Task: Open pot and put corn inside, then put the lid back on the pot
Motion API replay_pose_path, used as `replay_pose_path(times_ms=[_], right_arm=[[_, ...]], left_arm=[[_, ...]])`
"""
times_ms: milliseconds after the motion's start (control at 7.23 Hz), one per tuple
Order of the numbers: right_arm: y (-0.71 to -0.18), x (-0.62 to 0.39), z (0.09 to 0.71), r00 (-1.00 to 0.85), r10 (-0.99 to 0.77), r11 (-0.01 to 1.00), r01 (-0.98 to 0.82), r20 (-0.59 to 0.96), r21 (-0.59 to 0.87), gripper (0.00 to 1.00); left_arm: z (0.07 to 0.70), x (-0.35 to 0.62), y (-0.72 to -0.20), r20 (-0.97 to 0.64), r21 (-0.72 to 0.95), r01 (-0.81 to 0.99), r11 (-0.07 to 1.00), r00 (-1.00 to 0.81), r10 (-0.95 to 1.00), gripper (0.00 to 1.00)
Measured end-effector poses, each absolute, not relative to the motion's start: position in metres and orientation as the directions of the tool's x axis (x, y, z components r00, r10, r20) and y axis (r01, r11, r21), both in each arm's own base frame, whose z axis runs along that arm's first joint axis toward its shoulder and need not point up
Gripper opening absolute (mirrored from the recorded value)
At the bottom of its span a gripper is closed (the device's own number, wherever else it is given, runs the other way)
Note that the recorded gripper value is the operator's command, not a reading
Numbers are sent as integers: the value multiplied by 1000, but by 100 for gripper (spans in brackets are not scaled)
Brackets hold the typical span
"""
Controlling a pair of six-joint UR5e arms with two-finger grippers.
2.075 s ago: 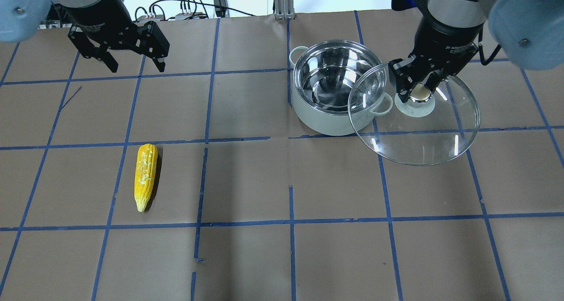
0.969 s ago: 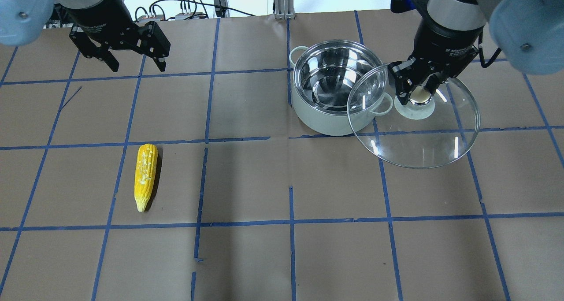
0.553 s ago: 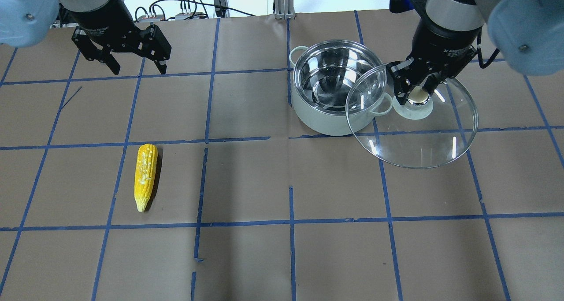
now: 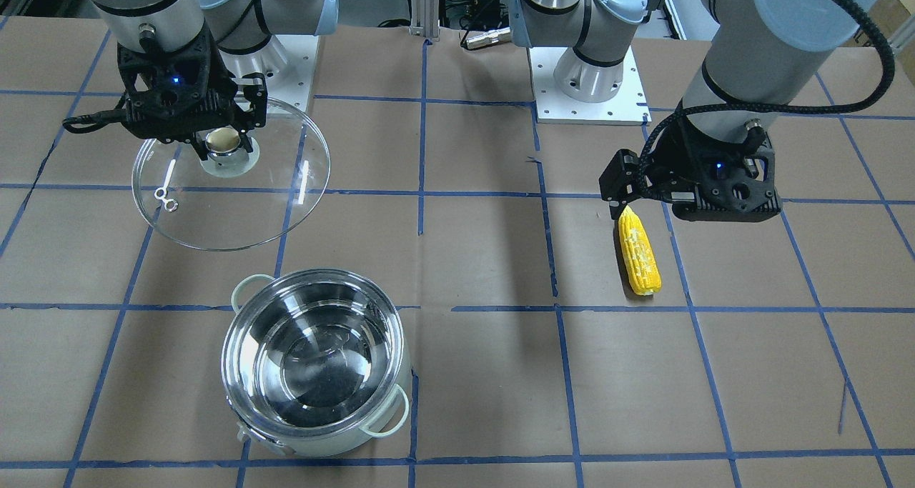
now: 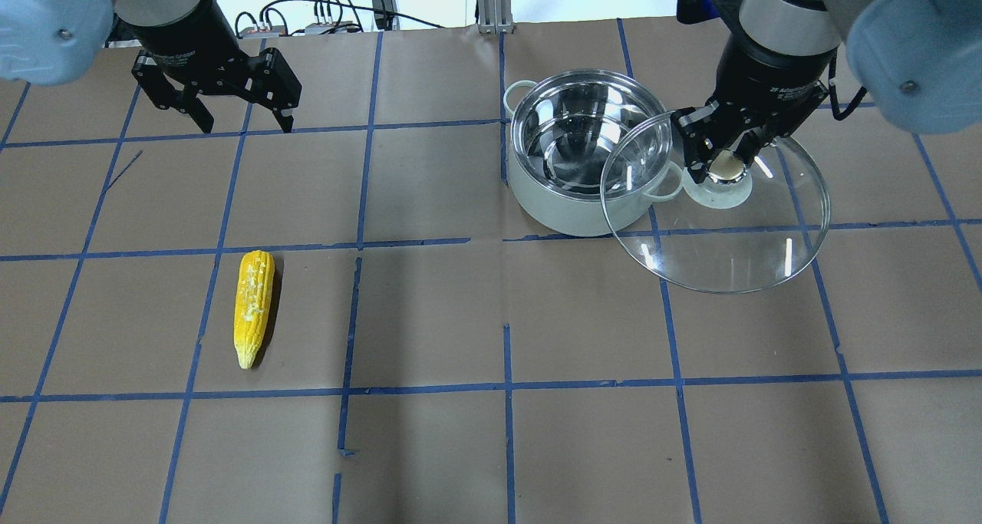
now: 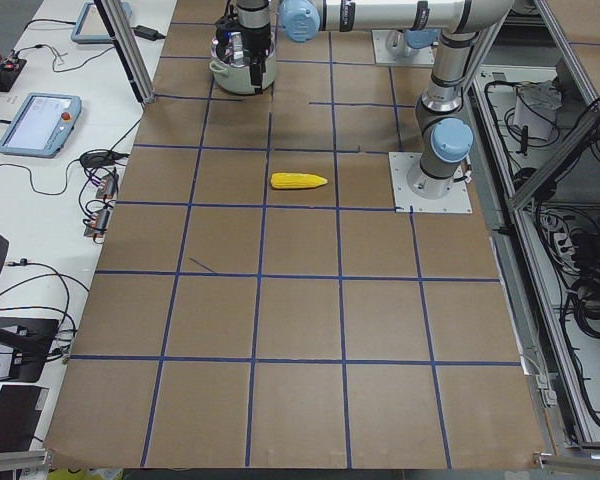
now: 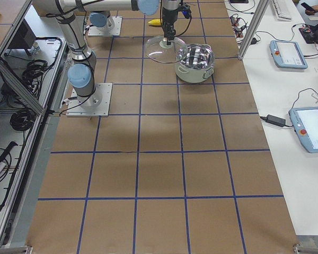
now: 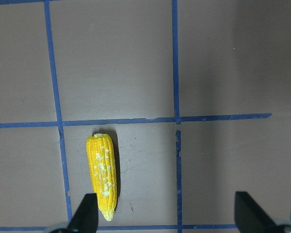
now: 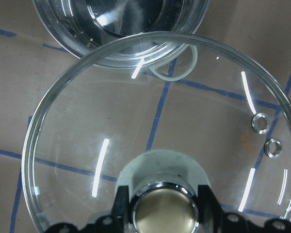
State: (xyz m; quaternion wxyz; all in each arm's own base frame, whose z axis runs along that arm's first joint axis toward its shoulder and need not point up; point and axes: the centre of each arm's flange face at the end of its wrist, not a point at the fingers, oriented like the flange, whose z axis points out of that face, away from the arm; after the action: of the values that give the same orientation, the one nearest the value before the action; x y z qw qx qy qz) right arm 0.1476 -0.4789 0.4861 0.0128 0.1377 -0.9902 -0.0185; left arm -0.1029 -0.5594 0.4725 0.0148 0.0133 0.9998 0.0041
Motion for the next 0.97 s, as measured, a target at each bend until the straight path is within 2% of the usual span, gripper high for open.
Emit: replay_pose_path(times_ms=[969], right_arm=[[-479,148,488,-962,-274,961,-273,23,38,28]], left_arm=[[473,-105,-567,-24,-27,26,999,-999,25,100]])
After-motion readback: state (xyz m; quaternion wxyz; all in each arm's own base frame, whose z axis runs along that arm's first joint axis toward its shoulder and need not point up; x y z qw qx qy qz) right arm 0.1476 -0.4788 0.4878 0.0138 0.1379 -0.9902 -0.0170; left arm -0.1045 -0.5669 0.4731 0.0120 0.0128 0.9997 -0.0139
